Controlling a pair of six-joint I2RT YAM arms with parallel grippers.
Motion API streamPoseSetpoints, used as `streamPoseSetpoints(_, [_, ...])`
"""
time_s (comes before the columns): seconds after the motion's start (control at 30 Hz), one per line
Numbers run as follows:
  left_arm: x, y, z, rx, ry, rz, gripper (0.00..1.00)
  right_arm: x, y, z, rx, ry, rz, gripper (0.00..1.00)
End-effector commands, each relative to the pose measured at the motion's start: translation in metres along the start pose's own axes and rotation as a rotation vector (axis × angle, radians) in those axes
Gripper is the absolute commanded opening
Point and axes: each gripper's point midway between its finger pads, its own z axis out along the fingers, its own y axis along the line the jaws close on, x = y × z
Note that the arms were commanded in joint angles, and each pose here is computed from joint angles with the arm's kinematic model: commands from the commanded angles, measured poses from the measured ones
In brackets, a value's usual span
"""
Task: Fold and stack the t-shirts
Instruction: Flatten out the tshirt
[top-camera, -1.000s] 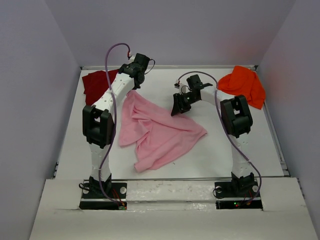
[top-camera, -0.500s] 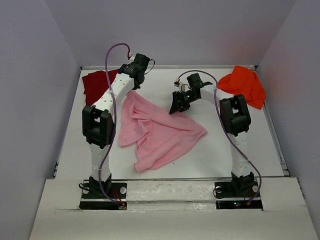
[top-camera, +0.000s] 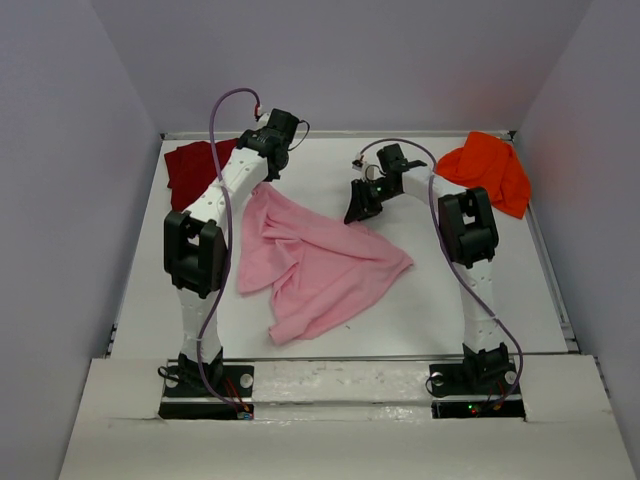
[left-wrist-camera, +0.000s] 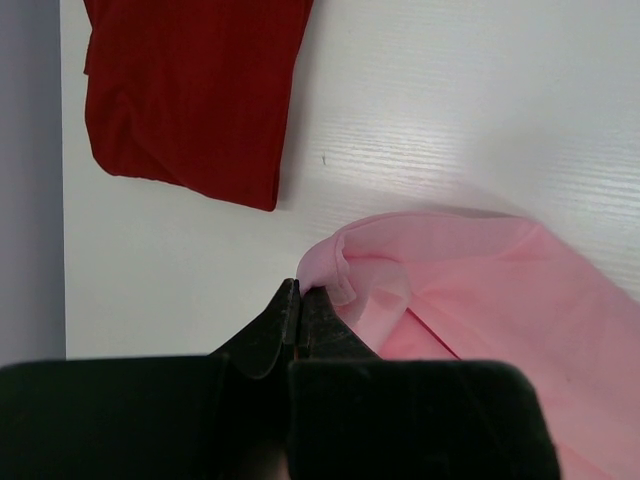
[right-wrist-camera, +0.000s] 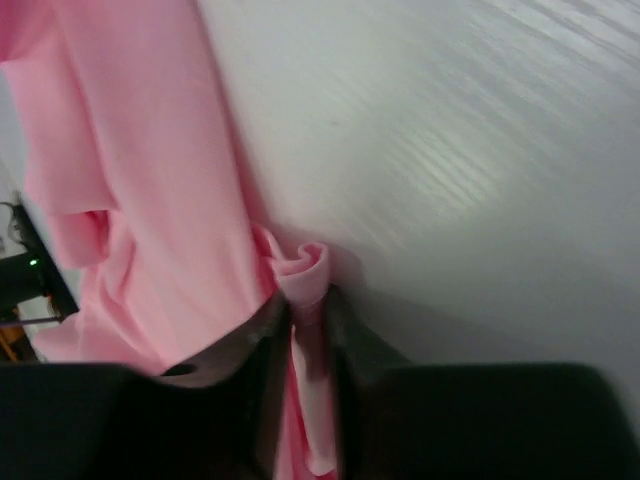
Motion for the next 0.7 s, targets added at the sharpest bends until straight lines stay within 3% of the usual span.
streamPoseSetpoints(0.0, [-0.016,0.014,-0.023,-0.005,-0.062,-0.035,0.02,0.004,-0.025,0.0,0.067,0.014,0.021,0.18])
streamPoseSetpoints(0.07, [-0.017,0.015,-0.022,-0.005,-0.062,-0.036,0.02,0.005,-0.026,0.002,0.065,0.018,0.027,0.06])
streamPoseSetpoints(0.33, [-0.019,0.015,-0.024,-0.002,-0.066,-0.04,0.03,-0.003,-0.018,-0.014,0.112,-0.004,0.016,0.0])
streamPoseSetpoints(0.5, [-0.021,0.02,-0.03,-0.012,-0.071,-0.05,0.02,-0.035,-0.012,-0.063,0.183,-0.084,0.019,0.0])
streamPoseSetpoints(0.67, [-0.022,0.033,-0.038,0.017,-0.072,-0.121,0.02,-0.077,-0.007,-0.141,0.295,-0.222,0.06,0.0])
